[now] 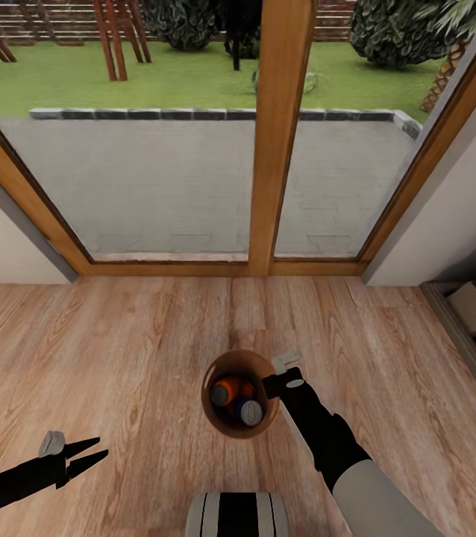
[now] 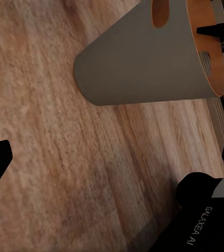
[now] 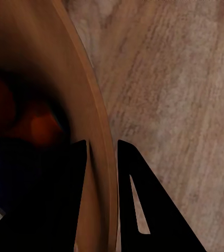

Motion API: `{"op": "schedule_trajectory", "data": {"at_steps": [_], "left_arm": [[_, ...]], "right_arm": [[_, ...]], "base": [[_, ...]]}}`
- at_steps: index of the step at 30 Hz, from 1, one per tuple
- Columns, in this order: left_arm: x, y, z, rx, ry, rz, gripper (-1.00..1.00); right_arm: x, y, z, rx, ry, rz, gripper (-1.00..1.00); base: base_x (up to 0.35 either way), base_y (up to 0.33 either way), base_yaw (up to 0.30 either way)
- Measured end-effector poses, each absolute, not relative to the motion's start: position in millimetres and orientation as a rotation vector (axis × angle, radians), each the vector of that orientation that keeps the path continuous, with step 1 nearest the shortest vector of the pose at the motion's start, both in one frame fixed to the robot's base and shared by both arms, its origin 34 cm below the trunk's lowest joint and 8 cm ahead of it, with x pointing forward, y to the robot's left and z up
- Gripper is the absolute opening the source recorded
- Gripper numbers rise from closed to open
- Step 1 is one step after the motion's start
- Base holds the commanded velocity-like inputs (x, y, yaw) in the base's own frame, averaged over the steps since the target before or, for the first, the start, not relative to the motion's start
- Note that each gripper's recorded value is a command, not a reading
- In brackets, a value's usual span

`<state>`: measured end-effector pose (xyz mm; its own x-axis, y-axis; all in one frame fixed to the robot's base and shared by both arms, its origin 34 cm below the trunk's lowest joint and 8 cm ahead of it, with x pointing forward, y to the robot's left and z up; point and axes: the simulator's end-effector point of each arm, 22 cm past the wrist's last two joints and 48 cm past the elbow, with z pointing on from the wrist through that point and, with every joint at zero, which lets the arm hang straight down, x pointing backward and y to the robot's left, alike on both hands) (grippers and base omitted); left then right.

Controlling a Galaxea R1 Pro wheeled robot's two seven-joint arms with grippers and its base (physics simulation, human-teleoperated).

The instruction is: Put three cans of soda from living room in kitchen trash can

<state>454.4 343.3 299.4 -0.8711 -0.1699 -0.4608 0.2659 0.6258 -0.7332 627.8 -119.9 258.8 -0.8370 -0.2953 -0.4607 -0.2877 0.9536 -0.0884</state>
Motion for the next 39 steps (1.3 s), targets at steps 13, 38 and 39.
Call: {"op": "schedule_trajectory", "data": {"at_steps": [13, 38, 39], "left_arm": [[454.6, 343.7, 299.4, 0.075, 2.354, -1.172, 1.00], [452.5, 343.9, 278.0, 0.051, 2.389, -1.182, 1.00], [452.6, 343.9, 278.0, 0.051, 2.389, -1.182, 1.00]], "right_arm": [[627.8, -119.9, 258.8, -0.416, 2.621, -0.021, -1.00], [629.1, -119.1, 234.1, -0.421, 2.637, -0.015, 1.00], [629.1, -119.1, 234.1, -0.421, 2.637, -0.015, 1.00]], "base": [[0.000, 0.000, 0.000], [0.000, 0.000, 0.000], [0.000, 0.000, 0.000]]}}
